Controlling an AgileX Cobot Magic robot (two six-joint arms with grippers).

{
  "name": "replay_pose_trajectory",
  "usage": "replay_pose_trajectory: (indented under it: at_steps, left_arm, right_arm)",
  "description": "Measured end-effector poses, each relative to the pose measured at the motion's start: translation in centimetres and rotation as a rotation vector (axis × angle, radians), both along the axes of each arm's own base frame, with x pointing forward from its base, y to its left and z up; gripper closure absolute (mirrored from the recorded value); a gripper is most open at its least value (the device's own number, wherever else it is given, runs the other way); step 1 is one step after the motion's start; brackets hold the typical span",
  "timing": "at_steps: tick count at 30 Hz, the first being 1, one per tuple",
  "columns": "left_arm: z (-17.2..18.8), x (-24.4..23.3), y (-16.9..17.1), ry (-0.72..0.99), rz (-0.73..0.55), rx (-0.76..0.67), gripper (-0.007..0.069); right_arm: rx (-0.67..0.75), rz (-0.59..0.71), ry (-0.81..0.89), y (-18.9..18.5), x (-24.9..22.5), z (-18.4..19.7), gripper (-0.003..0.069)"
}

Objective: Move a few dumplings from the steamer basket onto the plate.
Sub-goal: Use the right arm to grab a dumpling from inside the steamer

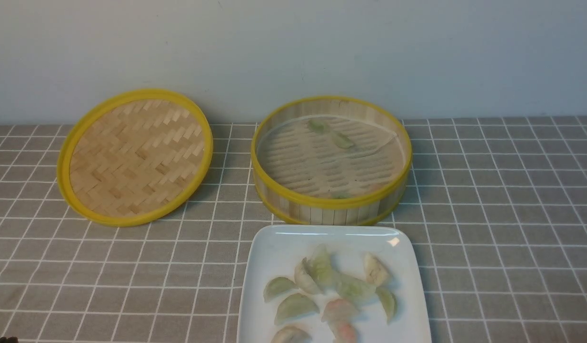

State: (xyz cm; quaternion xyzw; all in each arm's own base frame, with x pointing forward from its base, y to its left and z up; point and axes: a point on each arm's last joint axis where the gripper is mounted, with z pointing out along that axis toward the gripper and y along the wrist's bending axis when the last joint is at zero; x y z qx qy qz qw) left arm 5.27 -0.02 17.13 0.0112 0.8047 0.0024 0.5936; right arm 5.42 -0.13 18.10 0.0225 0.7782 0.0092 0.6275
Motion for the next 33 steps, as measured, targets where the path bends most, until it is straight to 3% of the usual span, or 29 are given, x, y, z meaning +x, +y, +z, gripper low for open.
replay_pose_trajectory:
  at_steps: [14, 17, 20, 23, 28, 33]
  left_arm:
    - [0.0, 0.0, 0.0, 0.000, 0.000, 0.000, 0.0629]
    - [0.0, 0.0, 0.0, 0.000, 0.000, 0.000, 0.0629]
    - [0.0, 0.0, 0.0, 0.000, 0.000, 0.000, 0.0629]
    - [0.0, 0.0, 0.0, 0.000, 0.000, 0.000, 0.0629]
    - [0.0, 0.0, 0.0, 0.001, 0.000, 0.000, 0.0629]
    - [0.0, 0.0, 0.0, 0.001, 0.000, 0.000, 0.0629]
  right_arm:
    - [0.024, 0.001, -0.010, 0.1, 0.0, 0.1, 0.0673]
    - [0.205, -0.002, -0.073, 0.3, 0.2, 0.4, 0.0673]
    - [0.570, -0.020, -0.186, 0.4, 0.2, 1.6, 0.0673]
    - [0.778, -0.039, -0.252, 0.2, 0.2, 2.2, 0.0673]
    - [0.849, -0.052, -0.302, 0.0, 0.2, 2.6, 0.0673]
    - [0.747, -0.061, -0.372, -0.4, 0.1, 3.1, 0.0673]
